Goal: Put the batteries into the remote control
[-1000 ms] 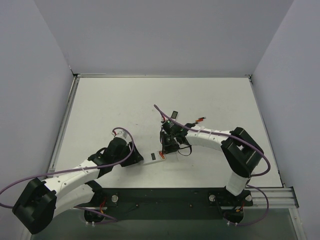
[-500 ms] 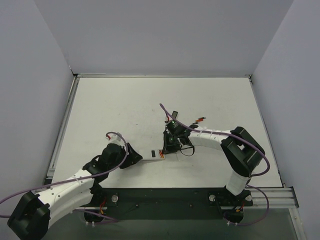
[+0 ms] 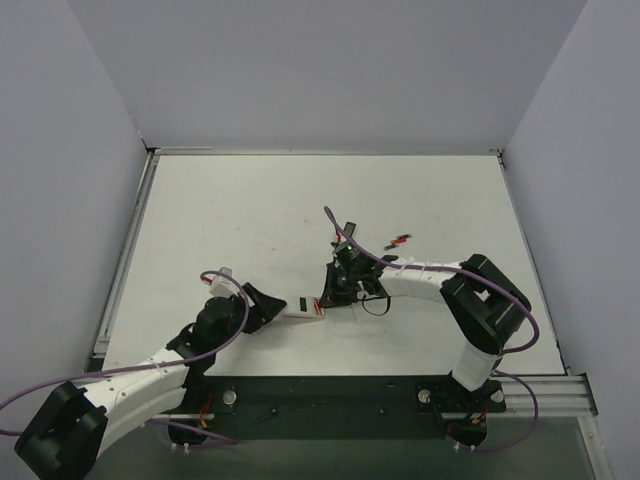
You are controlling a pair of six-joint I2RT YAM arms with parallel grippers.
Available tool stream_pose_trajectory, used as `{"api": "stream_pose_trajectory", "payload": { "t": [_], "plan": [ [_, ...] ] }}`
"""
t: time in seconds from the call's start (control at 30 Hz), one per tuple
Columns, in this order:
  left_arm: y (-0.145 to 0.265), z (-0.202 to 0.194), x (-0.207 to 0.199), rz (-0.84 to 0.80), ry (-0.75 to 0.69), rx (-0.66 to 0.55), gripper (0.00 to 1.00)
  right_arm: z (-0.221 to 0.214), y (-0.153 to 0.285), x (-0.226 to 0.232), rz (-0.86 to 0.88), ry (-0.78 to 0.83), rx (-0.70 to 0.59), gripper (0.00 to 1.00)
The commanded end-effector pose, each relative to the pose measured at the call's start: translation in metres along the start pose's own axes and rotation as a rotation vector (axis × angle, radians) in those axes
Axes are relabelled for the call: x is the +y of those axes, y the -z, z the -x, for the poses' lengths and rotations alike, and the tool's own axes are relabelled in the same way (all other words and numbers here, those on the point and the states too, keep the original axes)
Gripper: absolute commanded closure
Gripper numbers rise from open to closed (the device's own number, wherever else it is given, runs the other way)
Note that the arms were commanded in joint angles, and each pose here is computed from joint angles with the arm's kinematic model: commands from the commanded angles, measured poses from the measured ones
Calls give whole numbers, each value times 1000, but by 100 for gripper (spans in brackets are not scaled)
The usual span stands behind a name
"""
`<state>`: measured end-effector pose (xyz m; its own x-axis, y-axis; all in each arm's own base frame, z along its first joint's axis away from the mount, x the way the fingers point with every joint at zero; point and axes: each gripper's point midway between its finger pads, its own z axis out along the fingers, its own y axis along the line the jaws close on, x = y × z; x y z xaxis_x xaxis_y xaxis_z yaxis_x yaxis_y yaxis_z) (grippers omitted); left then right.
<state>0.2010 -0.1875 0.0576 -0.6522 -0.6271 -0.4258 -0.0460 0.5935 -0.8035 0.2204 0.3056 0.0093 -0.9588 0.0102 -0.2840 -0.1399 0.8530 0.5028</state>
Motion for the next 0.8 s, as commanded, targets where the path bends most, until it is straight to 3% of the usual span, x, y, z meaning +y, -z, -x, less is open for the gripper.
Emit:
{"api": "stream_pose_trajectory", "payload": {
  "t": [0.0,0.13,0.27,0.3,0.33,0.4,0.53,0.77],
  "plan": [
    [-9,21,-35,-103,31,-72,28,8,4,11,55,-21,-31,100],
    [-18,18,-42,-96,13,-35,43,7,1,14,82,-43,-35,100],
    [-23,16,-43,-78,1,-15,68,10,-1,20,114,-46,-49,100],
    [-22,18,-46,-82,-5,-22,81,11,-1,22,125,-47,-53,100],
    [-22,23,-53,-87,-13,-32,87,10,-2,19,122,-54,-58,99],
    [-20,26,-50,-33,-71,-36,100,17,2,20,136,-70,-99,89],
    [-14,42,-57,48,-203,-67,100,26,9,16,178,-131,-167,72],
    [-9,49,-66,175,-405,-42,100,31,8,4,191,-202,-222,66]
  ]
}}
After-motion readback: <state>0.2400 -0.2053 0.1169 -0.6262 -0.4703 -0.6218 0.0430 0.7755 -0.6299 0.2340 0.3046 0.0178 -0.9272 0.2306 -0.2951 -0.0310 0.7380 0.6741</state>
